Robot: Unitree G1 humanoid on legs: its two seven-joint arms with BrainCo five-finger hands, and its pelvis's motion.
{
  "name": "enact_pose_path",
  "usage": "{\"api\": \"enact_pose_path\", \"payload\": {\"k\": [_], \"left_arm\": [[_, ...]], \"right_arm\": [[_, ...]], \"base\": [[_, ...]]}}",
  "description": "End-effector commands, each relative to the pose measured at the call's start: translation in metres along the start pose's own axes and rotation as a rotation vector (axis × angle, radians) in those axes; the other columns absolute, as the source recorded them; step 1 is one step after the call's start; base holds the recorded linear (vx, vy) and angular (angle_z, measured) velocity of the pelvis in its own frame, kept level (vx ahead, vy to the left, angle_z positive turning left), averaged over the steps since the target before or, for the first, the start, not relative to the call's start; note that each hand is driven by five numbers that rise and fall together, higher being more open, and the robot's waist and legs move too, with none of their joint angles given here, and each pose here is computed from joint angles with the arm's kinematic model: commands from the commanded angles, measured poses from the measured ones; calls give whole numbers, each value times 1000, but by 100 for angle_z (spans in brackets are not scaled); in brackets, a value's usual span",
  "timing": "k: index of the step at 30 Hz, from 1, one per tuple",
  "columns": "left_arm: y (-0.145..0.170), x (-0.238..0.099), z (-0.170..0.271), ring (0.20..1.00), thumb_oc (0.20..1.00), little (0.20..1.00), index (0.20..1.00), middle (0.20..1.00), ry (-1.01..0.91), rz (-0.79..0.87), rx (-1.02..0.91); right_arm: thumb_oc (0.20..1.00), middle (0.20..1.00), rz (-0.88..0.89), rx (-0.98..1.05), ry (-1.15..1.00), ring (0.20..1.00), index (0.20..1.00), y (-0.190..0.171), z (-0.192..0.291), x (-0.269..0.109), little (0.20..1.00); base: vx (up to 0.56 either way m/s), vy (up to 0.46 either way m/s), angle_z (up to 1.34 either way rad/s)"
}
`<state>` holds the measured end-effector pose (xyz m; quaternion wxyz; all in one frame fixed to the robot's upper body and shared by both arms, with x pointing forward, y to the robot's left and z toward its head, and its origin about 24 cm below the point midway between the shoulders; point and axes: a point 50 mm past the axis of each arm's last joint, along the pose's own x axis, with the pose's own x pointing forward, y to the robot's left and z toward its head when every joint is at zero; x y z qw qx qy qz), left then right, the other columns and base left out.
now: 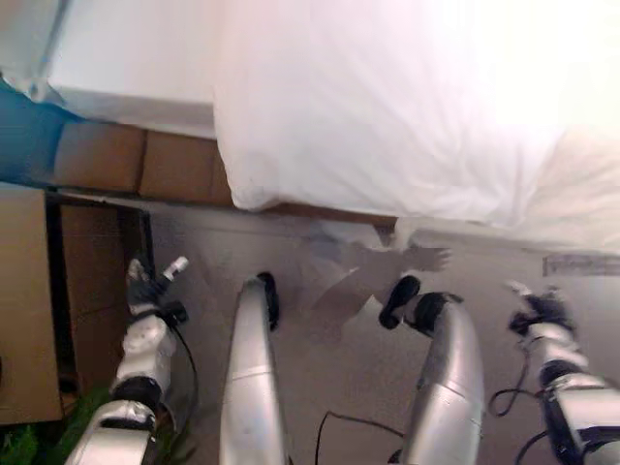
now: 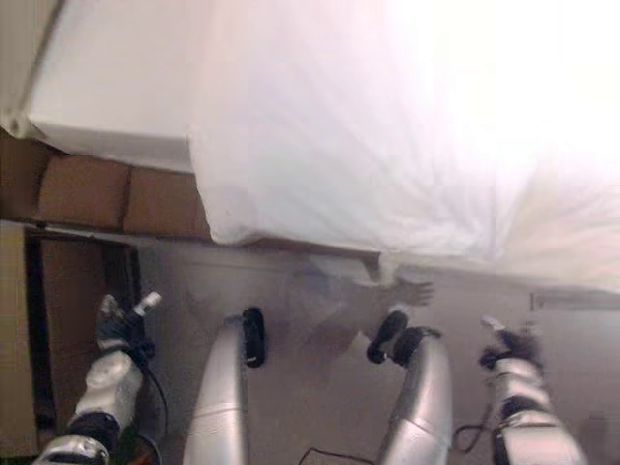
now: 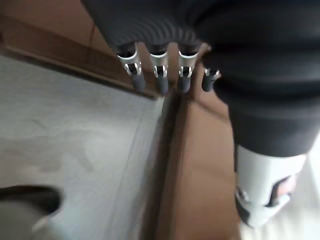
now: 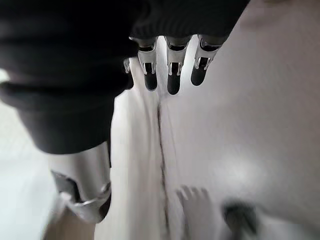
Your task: Make the bed
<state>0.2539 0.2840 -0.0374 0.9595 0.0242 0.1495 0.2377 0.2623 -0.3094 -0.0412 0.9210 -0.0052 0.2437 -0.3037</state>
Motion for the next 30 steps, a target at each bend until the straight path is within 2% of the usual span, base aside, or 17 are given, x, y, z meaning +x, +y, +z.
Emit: {"api": "enact_pose_path", "payload": {"k": [1,3,4,5,6,7,8,9,10,13,16,19,23,30], "left_arm": [[19,-12,-31,1000,1000,1000,1000,1000,108,-27,109],[17,-23,-50,1000,1000,1000,1000,1000,175,-53,108],[15,-46,-82,1000,1000,1000,1000,1000,288,-148,242],[15,-45,-82,1000,1000,1000,1000,1000,286,-149,241],[15,-62,-101,1000,1000,1000,1000,1000,359,-197,268],[15,-62,-101,1000,1000,1000,1000,1000,359,-197,268],[27,-83,-124,1000,1000,1000,1000,1000,466,-149,237],[27,-83,-124,1000,1000,1000,1000,1000,466,-149,237],[26,-98,-137,1000,1000,1000,1000,1000,523,-159,260],[27,-107,-145,1000,1000,1000,1000,1000,550,-162,308],[30,-113,-150,1000,1000,1000,1000,1000,576,-167,339],[36,-119,-155,1000,1000,1000,1000,1000,602,-218,450],[44,-120,-157,1000,1000,1000,1000,1000,630,-169,402],[38,-115,-152,1000,1000,1000,1000,1000,593,-194,399]], "right_arm": [[1000,1000,62,-149,16,1000,1000,-11,-26,-9,1000],[1000,1000,96,-197,55,1000,1000,-8,-44,-16,1000],[1000,1000,112,-281,142,1000,1000,-17,-74,-27,1000],[1000,1000,111,-279,141,1000,1000,-17,-74,-27,1000],[1000,1000,183,-341,223,1000,1000,-13,-102,-42,1000],[1000,1000,183,-341,224,1000,1000,-13,-102,-42,1000],[1000,1000,197,-337,318,1000,1000,-18,-129,-57,1000],[1000,1000,197,-337,318,1000,1000,-18,-129,-58,1000],[1000,1000,181,-332,410,1000,1000,-25,-151,-71,1000],[1000,1000,216,-374,479,1000,1000,-22,-169,-85,1000],[1000,1000,235,-401,503,1000,1000,-21,-176,-91,1000],[1000,1000,236,-436,530,1000,1000,-25,-181,-95,1000],[1000,1000,252,-434,511,1000,1000,-21,-177,-92,1000],[1000,1000,253,-452,524,1000,1000,-24,-179,-92,1000]], "base": [[193,-46,-7],[206,-24,-4],[138,39,-3],[254,30,-8],[57,-2,-11],[200,-36,-11],[85,-26,-4],[133,-18,-5],[43,11,-7],[18,2,-4],[-7,2,2],[-19,10,3],[0,0,0],[0,0,0]]}}
